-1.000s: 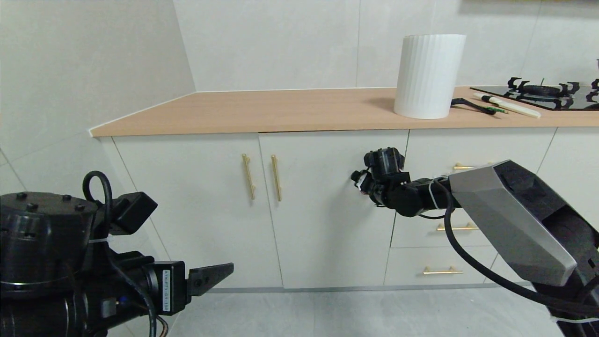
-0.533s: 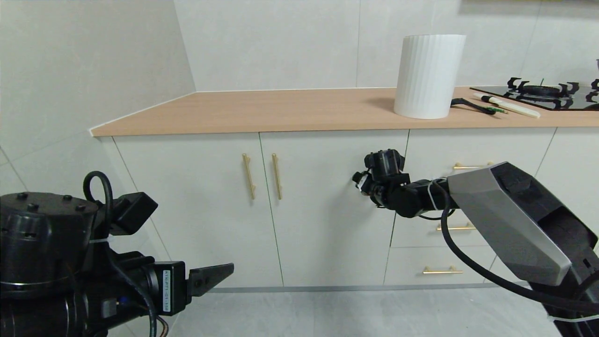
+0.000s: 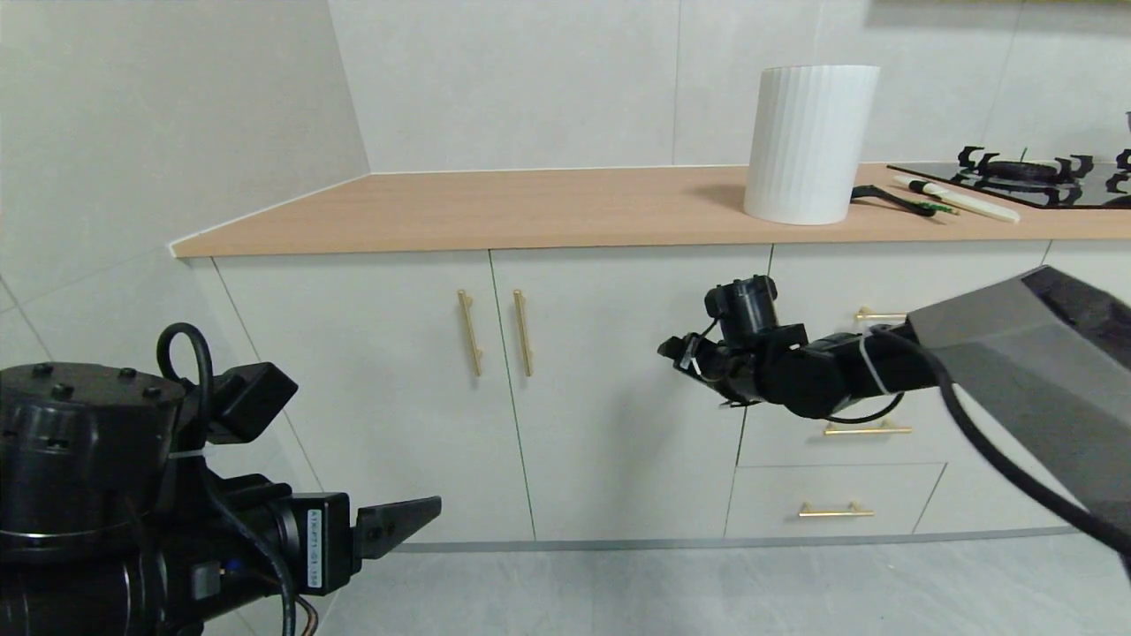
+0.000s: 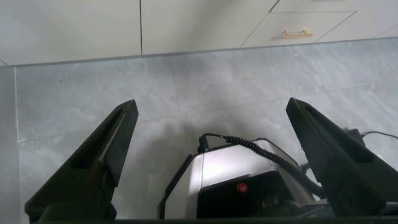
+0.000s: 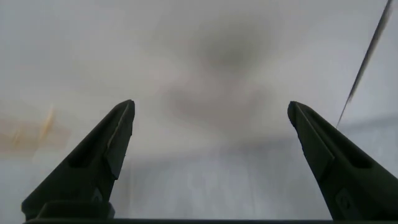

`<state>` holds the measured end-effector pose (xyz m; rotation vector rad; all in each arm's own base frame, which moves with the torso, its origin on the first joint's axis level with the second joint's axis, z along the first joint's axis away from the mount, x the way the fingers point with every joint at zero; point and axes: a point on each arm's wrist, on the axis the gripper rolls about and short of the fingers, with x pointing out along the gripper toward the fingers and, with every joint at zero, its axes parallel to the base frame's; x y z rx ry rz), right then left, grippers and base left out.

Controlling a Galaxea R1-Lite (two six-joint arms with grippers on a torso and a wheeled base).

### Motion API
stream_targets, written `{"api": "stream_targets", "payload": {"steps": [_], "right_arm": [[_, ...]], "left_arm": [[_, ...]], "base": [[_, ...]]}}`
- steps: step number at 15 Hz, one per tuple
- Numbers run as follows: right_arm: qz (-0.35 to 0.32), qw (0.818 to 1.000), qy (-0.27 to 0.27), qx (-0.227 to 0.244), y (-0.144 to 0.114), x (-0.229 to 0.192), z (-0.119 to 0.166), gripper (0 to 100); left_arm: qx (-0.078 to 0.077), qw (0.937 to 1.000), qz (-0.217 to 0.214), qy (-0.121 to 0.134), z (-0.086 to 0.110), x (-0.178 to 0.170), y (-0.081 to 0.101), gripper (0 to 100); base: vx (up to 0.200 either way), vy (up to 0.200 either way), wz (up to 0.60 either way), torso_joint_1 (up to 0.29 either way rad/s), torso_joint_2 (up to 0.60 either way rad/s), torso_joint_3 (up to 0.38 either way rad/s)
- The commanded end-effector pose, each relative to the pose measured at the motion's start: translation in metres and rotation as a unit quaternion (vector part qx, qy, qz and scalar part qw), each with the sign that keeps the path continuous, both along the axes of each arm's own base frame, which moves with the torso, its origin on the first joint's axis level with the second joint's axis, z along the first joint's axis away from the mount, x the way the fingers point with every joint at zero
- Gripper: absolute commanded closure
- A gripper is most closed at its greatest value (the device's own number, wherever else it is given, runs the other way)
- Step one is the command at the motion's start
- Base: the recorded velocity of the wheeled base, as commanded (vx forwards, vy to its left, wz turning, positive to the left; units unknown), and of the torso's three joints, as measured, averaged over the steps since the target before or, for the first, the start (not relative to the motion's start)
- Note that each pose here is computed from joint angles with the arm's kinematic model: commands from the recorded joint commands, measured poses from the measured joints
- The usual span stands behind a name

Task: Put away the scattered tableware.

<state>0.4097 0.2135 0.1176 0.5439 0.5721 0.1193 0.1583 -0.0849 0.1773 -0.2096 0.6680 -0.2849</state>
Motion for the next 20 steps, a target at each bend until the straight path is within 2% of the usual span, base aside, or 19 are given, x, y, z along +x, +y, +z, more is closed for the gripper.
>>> {"api": "stream_targets", "payload": {"steps": [1, 4, 6, 8, 9, 12, 13, 14, 15, 17, 18, 19, 20], "right_arm": [[0.099, 0.995, -0.017, 0.015, -0.024, -0.062, 0.053, 0], [0.119, 0.99, -0.073, 0.007, -0.05, -0.113, 0.092, 0], [0.134, 0.984, -0.114, -0.029, -0.073, -0.156, 0.112, 0], [0.117, 0.978, -0.161, -0.057, -0.109, -0.221, 0.124, 0], [0.117, 0.974, -0.181, -0.067, -0.124, -0.255, 0.121, 0], [0.076, 0.955, -0.274, -0.09, -0.175, -0.338, 0.111, 0], [0.073, 0.954, -0.276, -0.091, -0.177, -0.34, 0.111, 0], [0.001, 0.946, -0.296, -0.13, -0.202, -0.371, 0.1, 0], [-0.049, 0.938, -0.303, -0.16, -0.211, -0.386, 0.093, 0], [-0.086, 0.921, -0.335, -0.179, -0.221, -0.42, 0.085, 0], [-0.089, 0.918, -0.34, -0.183, -0.223, -0.428, 0.082, 0], [-0.114, 0.906, -0.345, -0.216, -0.227, -0.452, 0.07, 0], [-0.142, 0.899, -0.345, -0.229, -0.228, -0.466, 0.062, 0]], "left_arm": [[-0.002, 1.0, 0.0, -0.003, 0.001, 0.0, 0.0, 0], [-0.008, 0.9999, 0.002, -0.015, 0.006, -0.003, 0.002, 0], [-0.019, 0.999, 0.003, -0.039, 0.015, -0.01, 0.006, 0], [-0.065, 0.9906, 0.003, -0.12, 0.037, -0.029, 0.017, 0], [-0.079, 0.9856, 0.013, -0.149, 0.043, -0.037, 0.024, 0], [-0.096, 0.9744, 0.04, -0.199, 0.044, -0.07, 0.047, 0], [-0.097, 0.9739, 0.04, -0.201, 0.044, -0.071, 0.048, 0], [-0.111, 0.9635, 0.04, -0.24, 0.042, -0.101, 0.061, 0], [-0.107, 0.9601, 0.039, -0.255, 0.04, -0.118, 0.069, 0], [-0.077, 0.9569, 0.057, -0.274, 0.031, -0.148, 0.083, 0], [-0.071, 0.9549, 0.062, -0.281, 0.029, -0.155, 0.086, 0], [-0.053, 0.947, 0.077, -0.307, 0.022, -0.175, 0.092, 0], [-0.041, 0.9421, 0.093, -0.32, 0.016, -0.186, 0.094, 0]], "base": [[0.0, 0.0, 0.0, 0.0, 0.0, 0.0], [0.0, 0.0, 0.0, 0.0, 0.0, 0.0], [0.0, 0.0, 0.0, 0.0, 0.0, 0.0], [0.0, 0.0, 0.0, 0.0, 0.0, 0.0], [0.0, 0.0, 0.0, 0.0, 0.0, 0.0], [0.0, 0.0, 0.0, 0.0, 0.0, 0.0], [0.0, 0.0, 0.0, 0.0, 0.0, 0.0], [0.0, 0.0, 0.0, 0.0, 0.0, 0.0], [0.0, 0.0, 0.0, 0.0, 0.0, 0.0], [0.0, 0.0, 0.0, 0.0, 0.0, 0.0], [0.0, 0.0, 0.0, 0.0, 0.0, 0.0], [0.0, 0.0, 0.0, 0.0, 0.0, 0.0], [0.0, 0.0, 0.0, 0.0, 0.0, 0.0]]}}
